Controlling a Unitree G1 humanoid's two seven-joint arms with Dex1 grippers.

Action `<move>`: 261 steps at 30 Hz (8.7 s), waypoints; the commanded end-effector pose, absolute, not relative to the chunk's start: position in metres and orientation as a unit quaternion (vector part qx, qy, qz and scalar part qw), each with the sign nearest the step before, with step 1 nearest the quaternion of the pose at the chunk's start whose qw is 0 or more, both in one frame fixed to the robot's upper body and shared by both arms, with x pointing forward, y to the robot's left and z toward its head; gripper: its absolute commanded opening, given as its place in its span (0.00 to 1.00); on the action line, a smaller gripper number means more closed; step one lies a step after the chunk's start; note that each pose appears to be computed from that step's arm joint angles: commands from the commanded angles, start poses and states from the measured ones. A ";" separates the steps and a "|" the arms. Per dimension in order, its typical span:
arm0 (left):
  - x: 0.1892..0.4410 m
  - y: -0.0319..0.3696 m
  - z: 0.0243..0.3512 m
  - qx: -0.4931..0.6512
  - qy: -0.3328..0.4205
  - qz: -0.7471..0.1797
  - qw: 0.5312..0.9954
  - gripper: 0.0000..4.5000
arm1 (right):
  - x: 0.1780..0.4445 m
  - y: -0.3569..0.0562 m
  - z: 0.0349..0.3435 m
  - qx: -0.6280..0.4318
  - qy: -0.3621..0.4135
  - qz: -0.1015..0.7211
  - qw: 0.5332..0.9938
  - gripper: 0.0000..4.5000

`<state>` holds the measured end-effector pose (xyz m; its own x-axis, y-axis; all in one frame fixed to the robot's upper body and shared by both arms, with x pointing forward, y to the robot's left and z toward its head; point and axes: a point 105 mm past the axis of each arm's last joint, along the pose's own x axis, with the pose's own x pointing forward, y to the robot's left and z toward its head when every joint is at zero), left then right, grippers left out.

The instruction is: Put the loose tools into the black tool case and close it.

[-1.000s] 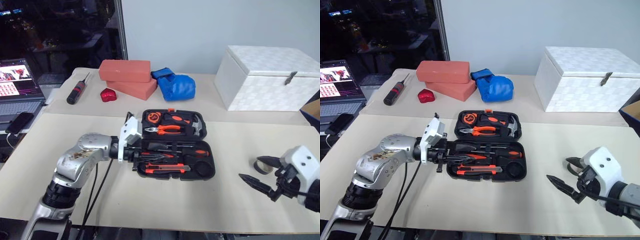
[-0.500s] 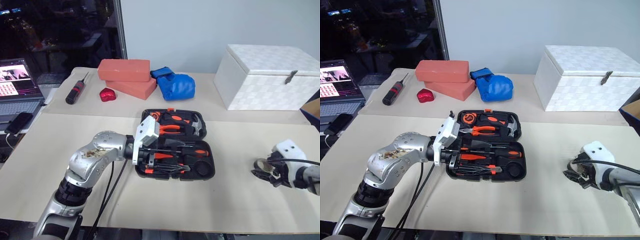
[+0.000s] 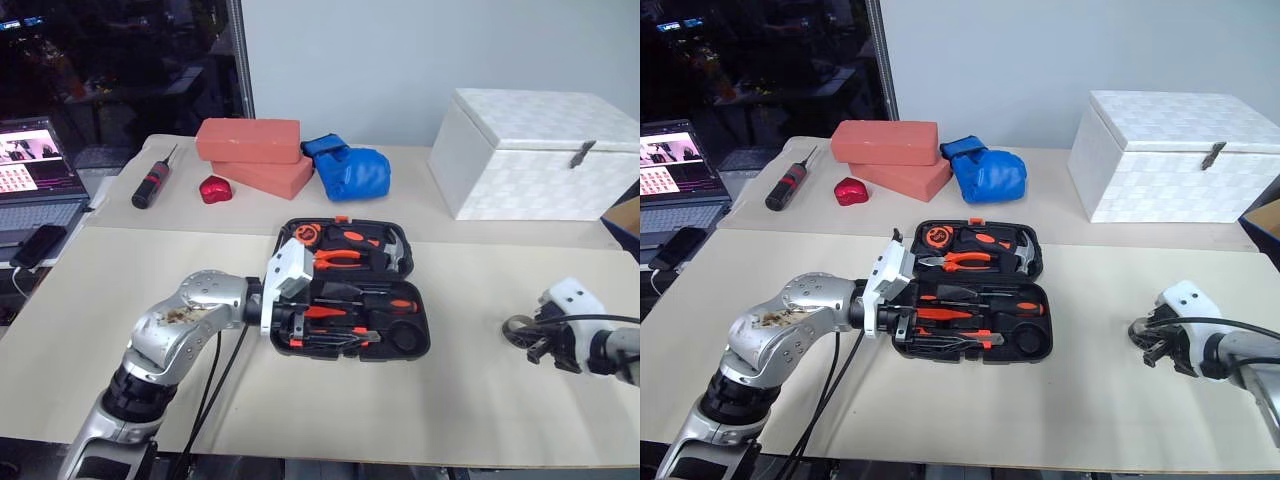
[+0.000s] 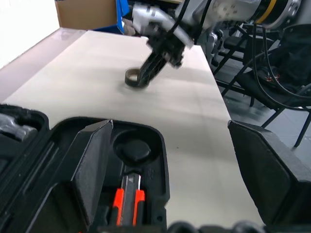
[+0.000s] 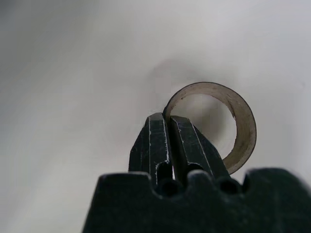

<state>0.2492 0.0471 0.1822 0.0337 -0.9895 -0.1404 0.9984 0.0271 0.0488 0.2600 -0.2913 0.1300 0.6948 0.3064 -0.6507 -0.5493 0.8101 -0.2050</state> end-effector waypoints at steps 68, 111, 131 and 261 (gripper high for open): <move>0.436 0.127 0.154 -0.119 0.241 -0.311 0.912 0.25 | 0.429 -0.169 0.155 -0.047 0.275 0.229 0.933 0.27; 0.326 0.187 0.170 0.131 0.097 -0.528 0.834 0.22 | 0.261 -0.178 0.185 -0.267 -0.017 0.393 0.880 0.16; 0.259 0.178 0.195 0.109 0.188 -0.681 0.700 0.01 | 0.178 -0.125 0.119 -0.217 0.177 0.544 0.791 0.00; 0.334 0.136 0.103 0.215 0.198 -0.537 0.792 0.00 | 0.339 -0.045 0.136 -0.050 0.106 0.311 0.943 0.00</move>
